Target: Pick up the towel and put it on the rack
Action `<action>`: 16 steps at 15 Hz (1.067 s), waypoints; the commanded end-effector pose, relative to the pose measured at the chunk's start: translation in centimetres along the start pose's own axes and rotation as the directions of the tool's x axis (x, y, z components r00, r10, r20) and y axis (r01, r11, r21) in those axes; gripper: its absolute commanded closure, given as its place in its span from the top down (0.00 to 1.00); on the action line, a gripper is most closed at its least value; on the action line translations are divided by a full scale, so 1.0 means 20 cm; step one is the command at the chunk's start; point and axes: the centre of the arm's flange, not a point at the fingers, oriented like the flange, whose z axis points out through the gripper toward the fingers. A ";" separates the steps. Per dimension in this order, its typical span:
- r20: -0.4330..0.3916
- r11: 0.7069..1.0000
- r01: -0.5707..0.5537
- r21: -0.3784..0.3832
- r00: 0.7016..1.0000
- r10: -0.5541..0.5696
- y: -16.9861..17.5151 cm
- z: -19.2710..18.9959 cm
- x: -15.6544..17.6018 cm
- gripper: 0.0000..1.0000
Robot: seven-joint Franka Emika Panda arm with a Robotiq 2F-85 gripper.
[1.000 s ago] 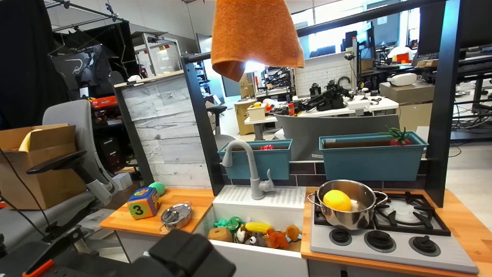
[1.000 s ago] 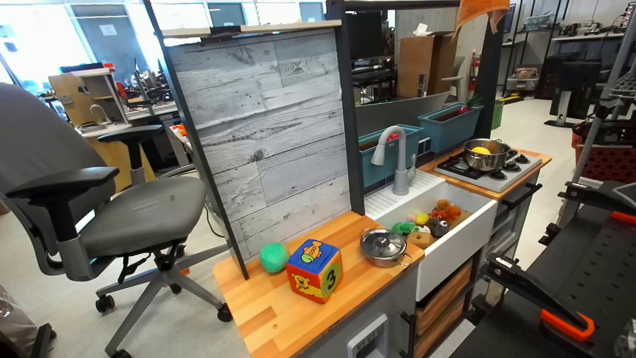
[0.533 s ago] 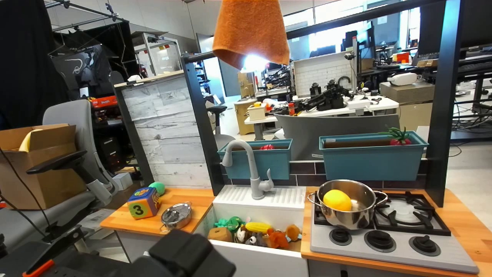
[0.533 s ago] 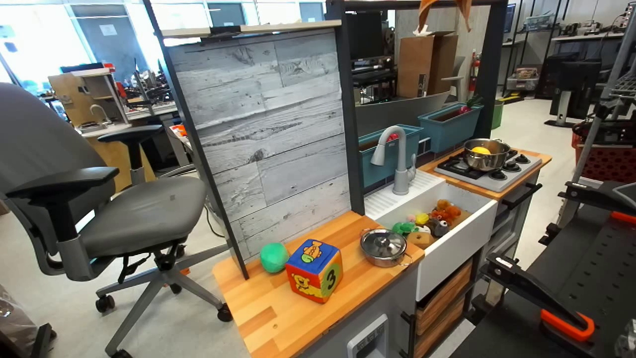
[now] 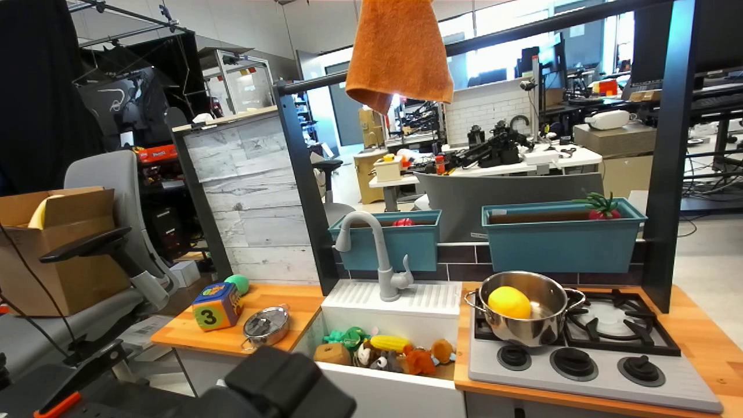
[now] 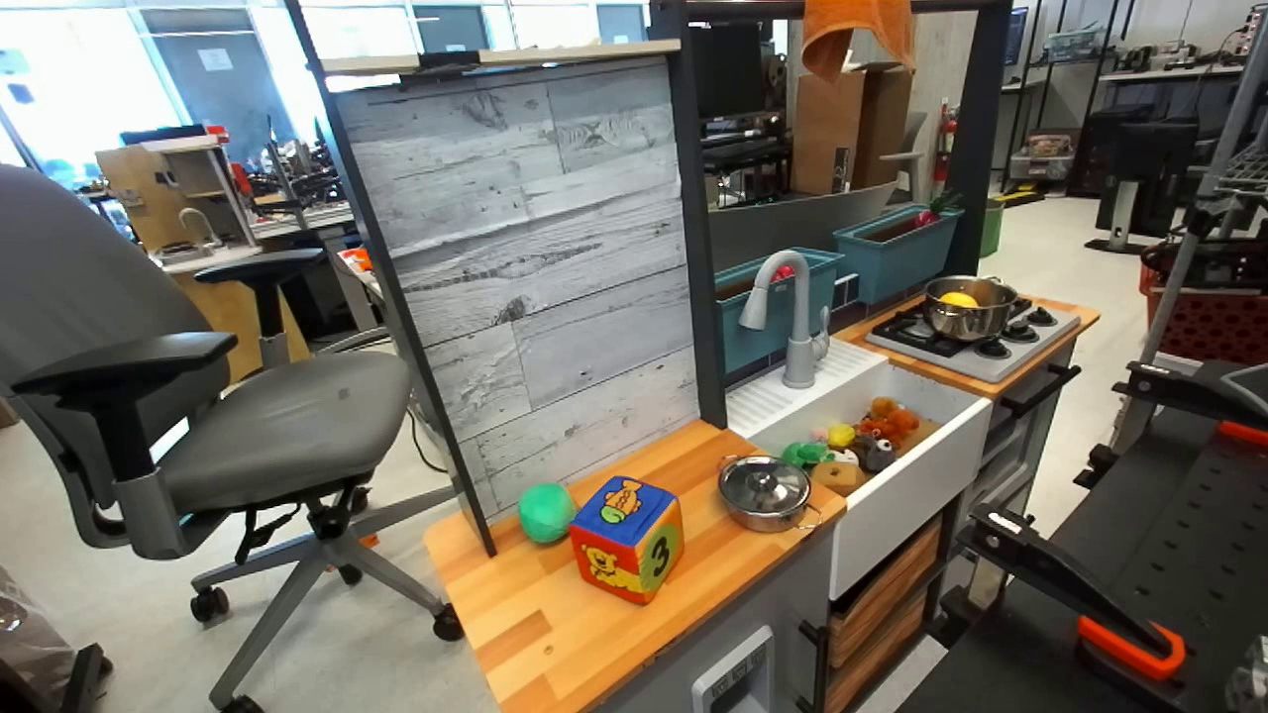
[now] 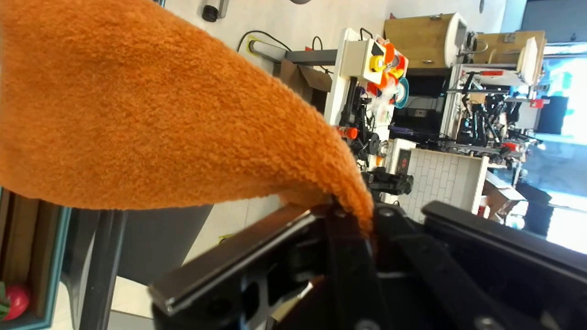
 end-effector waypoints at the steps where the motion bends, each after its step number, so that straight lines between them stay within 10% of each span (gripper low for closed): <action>1: -0.025 1.000 -0.023 -0.009 0.999 0.023 -0.11 0.14 0.13 0.01; 16: -0.097 0.971 -0.171 -0.167 0.983 0.157 0.14 0.62 0.45 0.01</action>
